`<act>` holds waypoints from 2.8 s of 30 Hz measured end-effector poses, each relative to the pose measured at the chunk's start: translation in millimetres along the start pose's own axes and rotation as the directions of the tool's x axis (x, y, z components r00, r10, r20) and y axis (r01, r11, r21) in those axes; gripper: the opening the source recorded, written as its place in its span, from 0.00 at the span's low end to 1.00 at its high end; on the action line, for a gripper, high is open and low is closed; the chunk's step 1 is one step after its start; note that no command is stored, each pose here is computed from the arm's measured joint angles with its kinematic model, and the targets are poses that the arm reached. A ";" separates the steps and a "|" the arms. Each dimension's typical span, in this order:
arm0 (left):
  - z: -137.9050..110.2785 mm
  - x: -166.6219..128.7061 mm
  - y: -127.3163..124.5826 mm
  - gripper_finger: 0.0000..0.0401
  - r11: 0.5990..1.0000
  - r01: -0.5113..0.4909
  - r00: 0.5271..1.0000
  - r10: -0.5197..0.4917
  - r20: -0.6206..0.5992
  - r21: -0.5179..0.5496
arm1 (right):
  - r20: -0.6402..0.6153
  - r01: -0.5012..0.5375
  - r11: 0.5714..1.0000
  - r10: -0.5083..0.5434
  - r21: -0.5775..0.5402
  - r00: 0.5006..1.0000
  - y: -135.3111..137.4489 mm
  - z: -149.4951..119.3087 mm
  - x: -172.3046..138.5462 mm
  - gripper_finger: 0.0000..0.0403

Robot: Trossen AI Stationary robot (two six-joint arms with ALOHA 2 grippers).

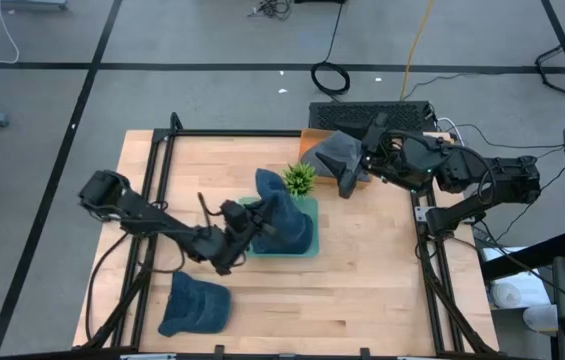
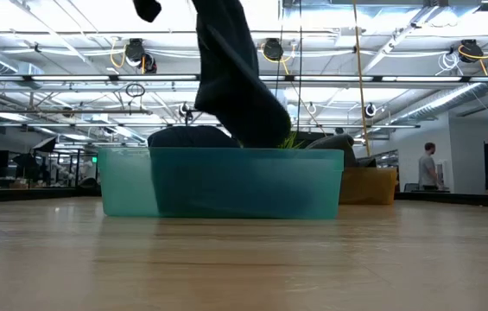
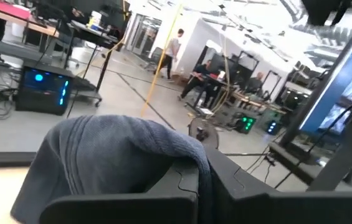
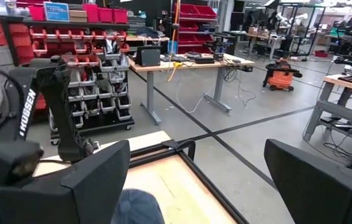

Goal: Pick & Place hat
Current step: Put the top blue cap into the green bin

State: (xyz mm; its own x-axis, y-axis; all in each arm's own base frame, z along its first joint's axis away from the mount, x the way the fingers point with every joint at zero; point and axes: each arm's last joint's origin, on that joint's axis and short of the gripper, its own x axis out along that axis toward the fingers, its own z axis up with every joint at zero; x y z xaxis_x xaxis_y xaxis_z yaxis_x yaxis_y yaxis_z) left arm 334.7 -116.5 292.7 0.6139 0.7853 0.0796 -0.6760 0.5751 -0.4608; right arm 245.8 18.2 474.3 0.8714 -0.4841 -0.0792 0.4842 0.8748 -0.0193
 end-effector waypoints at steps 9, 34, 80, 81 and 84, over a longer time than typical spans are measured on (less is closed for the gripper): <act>-53.9 3.9 3.9 0.01 0.998 -0.052 0.998 0.053 -0.021 0.041 | -0.004 -0.036 0.999 0.036 0.026 0.999 3.9 -0.5 -2.2 0.89; -102.5 -57.8 2.0 0.07 0.978 -0.052 0.996 0.065 -0.057 0.201 | -0.046 -0.091 0.996 0.092 0.023 0.995 13.4 -8.9 8.0 0.89; -118.4 -38.6 39.7 0.82 0.876 0.271 0.839 -0.011 -0.544 0.399 | -0.035 -0.092 0.996 0.093 0.020 0.995 13.3 -7.7 8.1 0.89; -116.0 -40.3 43.6 0.82 0.869 0.263 0.831 0.016 -0.556 0.418 | -0.035 -0.092 0.996 0.092 0.019 0.995 13.3 -7.7 8.1 0.89; -105.7 -43.9 55.2 0.79 0.881 0.215 0.792 0.095 -0.604 0.421 | -0.035 -0.092 0.996 0.092 0.013 0.995 13.3 -7.7 8.1 0.89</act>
State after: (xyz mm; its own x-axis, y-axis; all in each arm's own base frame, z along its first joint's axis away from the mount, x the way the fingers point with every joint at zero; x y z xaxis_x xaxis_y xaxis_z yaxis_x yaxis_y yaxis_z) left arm 313.5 -143.5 170.3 0.6678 0.5380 -0.5145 -0.6352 0.7722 -0.0170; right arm 258.7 26.0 465.7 0.9091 -0.4000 -0.1159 0.4029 0.9152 0.0013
